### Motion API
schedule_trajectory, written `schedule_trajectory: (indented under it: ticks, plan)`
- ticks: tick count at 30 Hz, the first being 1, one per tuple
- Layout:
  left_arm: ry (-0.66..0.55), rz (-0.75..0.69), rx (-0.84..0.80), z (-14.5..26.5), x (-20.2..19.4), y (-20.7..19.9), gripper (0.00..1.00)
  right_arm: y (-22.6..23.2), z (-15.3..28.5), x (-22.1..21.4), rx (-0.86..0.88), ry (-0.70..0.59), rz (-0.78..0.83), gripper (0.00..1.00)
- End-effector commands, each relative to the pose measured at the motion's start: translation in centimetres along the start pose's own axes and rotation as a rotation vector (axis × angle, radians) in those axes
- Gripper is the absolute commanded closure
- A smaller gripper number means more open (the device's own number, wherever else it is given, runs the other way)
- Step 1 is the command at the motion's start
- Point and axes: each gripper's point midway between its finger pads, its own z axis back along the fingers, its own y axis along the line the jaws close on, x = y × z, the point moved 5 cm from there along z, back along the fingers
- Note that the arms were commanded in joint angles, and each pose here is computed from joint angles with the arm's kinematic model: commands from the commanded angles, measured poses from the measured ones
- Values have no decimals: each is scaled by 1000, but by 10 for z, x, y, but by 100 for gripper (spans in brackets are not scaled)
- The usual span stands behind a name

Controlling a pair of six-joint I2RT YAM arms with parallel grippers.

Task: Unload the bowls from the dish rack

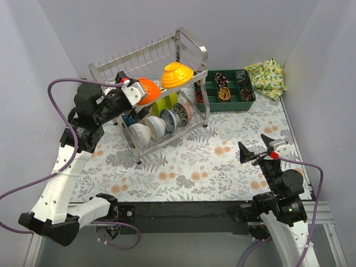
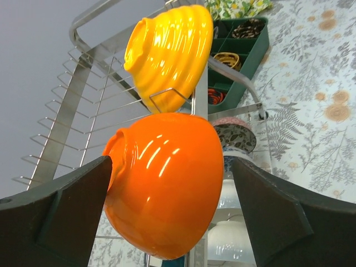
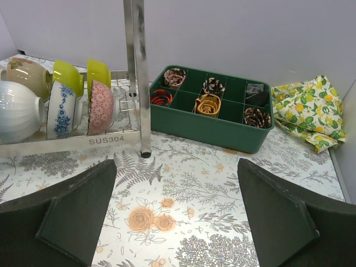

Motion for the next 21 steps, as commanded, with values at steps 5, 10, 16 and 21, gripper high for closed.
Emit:
schedule_trajectory:
  ticks: [5,10,16,21]
  plan:
    - [64,-2,61,-3,-15,6,8,0,9,23,2,-120,14,1]
    - [41,-4,43,-1,-10,3,16,0,9,23,4,-120,14,2]
    - [-21,-9,38,5,4,2,34,0,9,23,1,-122,15,1]
    - [-51,-19,64,9,12,5,47,0,9,23,2,-122,14,1]
